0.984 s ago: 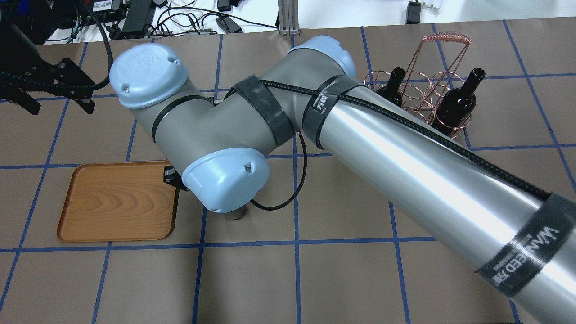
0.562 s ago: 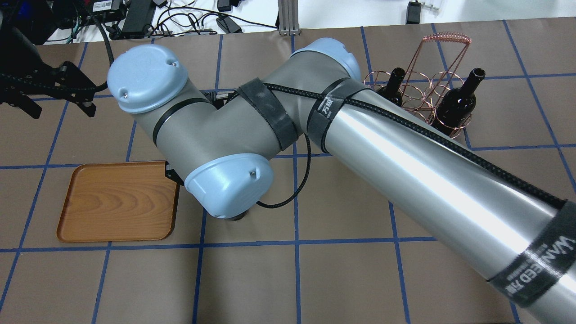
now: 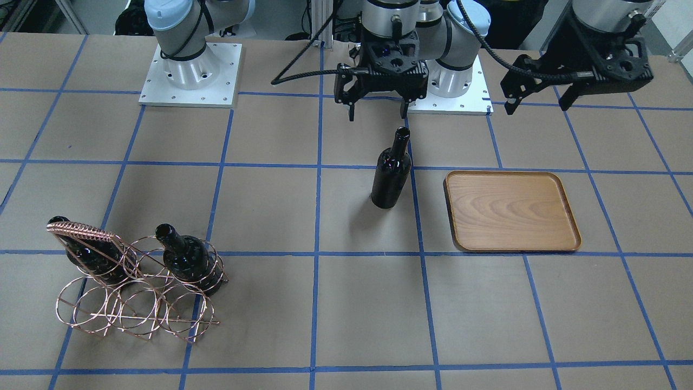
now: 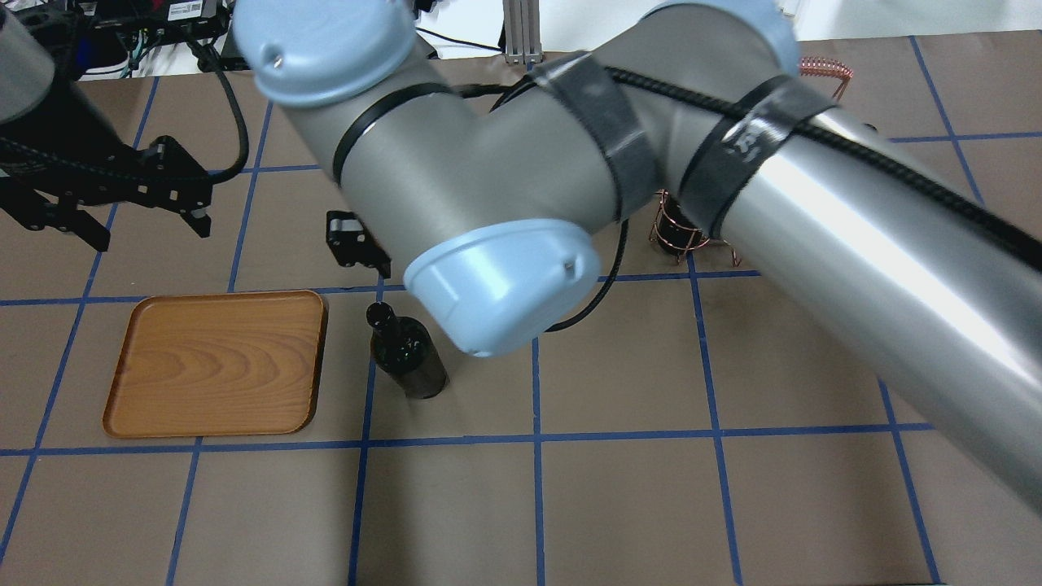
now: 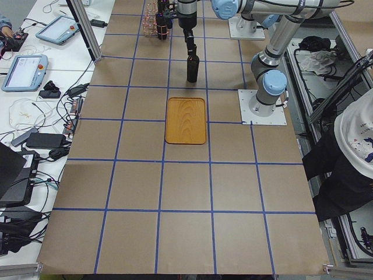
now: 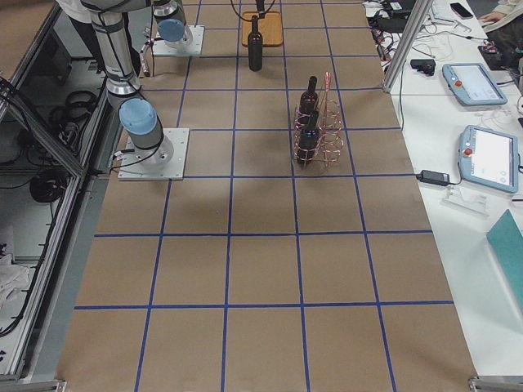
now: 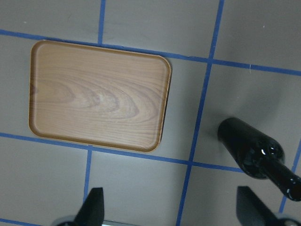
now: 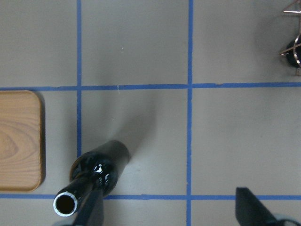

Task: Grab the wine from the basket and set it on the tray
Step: 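Release the bottle and raise the right gripper while the left gripper reaches for it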

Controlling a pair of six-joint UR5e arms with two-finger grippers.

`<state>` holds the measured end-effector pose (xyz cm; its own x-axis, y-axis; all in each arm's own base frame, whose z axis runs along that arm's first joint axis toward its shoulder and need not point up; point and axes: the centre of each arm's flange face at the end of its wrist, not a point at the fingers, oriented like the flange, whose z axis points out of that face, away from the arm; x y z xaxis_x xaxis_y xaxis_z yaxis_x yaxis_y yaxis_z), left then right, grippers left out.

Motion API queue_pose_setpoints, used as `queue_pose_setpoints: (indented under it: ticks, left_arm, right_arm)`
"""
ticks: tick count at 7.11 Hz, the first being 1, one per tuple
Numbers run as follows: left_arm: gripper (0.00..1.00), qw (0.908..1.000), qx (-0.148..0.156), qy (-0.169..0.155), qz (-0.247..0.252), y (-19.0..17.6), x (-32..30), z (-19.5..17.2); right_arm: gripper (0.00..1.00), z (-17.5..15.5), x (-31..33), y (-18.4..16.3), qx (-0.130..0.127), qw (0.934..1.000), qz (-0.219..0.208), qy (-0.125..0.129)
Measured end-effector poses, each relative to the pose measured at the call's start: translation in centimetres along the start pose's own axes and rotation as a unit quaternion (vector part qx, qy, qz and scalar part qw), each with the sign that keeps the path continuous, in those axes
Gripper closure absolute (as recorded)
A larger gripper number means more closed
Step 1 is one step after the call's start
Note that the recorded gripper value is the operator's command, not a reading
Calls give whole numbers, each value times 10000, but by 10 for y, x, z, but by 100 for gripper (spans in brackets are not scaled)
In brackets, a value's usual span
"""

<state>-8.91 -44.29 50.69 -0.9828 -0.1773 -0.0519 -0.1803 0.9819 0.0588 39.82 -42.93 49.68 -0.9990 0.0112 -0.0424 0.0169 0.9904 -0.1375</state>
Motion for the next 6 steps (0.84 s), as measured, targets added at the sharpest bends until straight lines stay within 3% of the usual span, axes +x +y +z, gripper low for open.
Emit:
queue_pose_setpoints:
  ticks: [2, 3, 5, 6]
  left_arm:
    - [0, 9998, -202, -13, -51, 16, 44, 24]
    - [0, 9995, -307, 63, 8, 24, 62, 42]
    - [0, 9982, -379, 474, 6, 35, 93, 75]
    - [6, 9977, -393, 559, 50, 37, 102, 93]
  right_arm:
    - [0, -9, 67, -41, -19, 9999, -34, 135]
    - [0, -13, 101, -59, 14, 9995, -262, 183]
    - [0, -24, 169, -88, 86, 9987, -431, 272]
    - [0, -33, 189, -91, 156, 9989, -340, 286]
